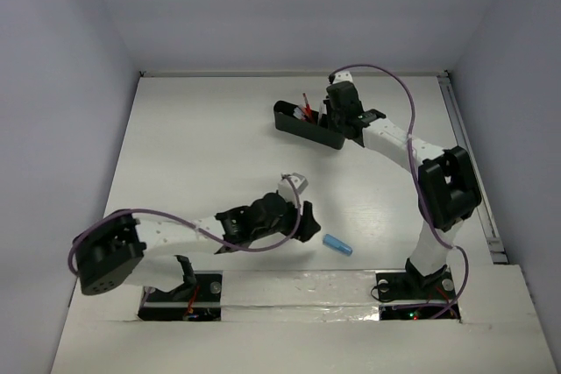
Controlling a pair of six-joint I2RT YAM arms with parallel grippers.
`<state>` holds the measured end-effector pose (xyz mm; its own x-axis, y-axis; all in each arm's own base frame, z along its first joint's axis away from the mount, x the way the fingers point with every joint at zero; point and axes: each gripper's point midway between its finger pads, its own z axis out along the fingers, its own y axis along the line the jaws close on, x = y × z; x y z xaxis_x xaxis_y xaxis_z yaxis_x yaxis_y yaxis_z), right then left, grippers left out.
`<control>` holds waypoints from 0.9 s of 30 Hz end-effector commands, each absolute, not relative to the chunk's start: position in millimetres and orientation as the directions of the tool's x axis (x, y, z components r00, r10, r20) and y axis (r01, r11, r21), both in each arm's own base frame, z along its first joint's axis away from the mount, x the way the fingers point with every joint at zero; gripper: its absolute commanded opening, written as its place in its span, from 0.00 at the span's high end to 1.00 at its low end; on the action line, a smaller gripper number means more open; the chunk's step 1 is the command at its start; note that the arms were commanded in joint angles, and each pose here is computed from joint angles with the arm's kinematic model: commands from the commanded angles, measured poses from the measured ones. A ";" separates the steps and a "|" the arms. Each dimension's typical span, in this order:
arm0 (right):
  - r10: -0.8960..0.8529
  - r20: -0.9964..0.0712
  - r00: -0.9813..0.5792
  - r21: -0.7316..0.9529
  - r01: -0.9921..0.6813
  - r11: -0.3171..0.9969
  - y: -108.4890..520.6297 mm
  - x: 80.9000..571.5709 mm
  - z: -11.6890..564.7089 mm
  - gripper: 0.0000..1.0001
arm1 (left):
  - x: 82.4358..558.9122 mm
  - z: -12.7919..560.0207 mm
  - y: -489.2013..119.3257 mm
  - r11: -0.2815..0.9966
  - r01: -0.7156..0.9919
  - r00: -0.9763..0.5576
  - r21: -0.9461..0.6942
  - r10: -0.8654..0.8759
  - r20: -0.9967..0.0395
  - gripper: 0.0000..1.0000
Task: Sort the stationery into containers
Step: Place the stationery in the storage box.
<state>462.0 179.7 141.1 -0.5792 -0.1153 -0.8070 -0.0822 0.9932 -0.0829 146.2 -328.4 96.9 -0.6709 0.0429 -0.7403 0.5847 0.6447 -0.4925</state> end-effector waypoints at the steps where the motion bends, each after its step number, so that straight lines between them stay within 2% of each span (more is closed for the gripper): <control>1: -0.094 -0.838 -0.538 -0.056 -0.087 0.995 182.4 464.3 157.1 1.00 | 138.4 106.6 -361.1 0.612 0.648 -0.624 -0.453 0.086 -0.777 0.42; 4: -0.080 -0.845 -0.529 -0.034 -0.096 0.995 184.5 461.5 160.2 0.90 | 128.8 99.7 -375.7 0.598 0.669 -0.623 -0.442 0.126 -0.772 0.42; 5: -0.076 -0.848 -0.524 -0.031 -0.094 0.995 184.4 461.8 161.5 0.82 | 131.3 103.4 -380.3 0.598 0.671 -0.617 -0.438 0.122 -0.778 0.41; 7: -0.071 -0.854 -0.515 -0.026 -0.095 0.995 184.4 461.3 165.6 0.76 | 125.6 100.4 -384.1 0.594 0.687 -0.605 -0.418 0.149 -0.782 0.41; 8: -0.067 -0.857 -0.511 -0.022 -0.094 0.995 184.6 461.6 167.3 0.67 | 126.3 103.3 -386.2 0.592 0.689 -0.603 -0.419 0.146 -0.785 0.41; 14: -0.045 -0.873 -0.486 -0.002 -0.088 0.996 184.4 460.9 181.1 0.40 | 113.6 105.4 -394.9 0.576 0.689 -0.629 -0.439 0.176 -0.757 0.37; 17: -0.039 -0.877 -0.478 0.006 -0.092 0.996 184.4 458.4 184.8 0.31 | 103.9 107.7 -398.6 0.556 0.674 -0.671 -0.487 0.184 -0.718 0.35; 22: -0.004 -0.891 -0.455 0.050 -0.105 0.993 184.2 447.8 201.7 0.21 | 92.0 92.9 -398.5 0.575 0.646 -0.719 -0.502 0.237 -0.654 0.31; 23: 0.007 -0.894 -0.449 0.062 -0.109 0.992 184.9 445.7 204.6 0.16 | 84.4 91.0 -400.6 0.553 0.646 -0.732 -0.526 0.255 -0.632 0.30; 27: 0.036 -0.899 -0.436 0.097 -0.120 0.988 183.6 434.2 213.6 0.12 | 71.1 76.1 -407.3 0.532 0.623 -0.771 -0.574 0.289 -0.568 0.27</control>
<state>435.6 178.6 184.6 -0.5039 -0.0309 -0.8632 -0.1061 0.9940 0.0264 86.3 -396.4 73.2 -0.7354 0.2672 -0.6227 0.6413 0.5714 -0.5121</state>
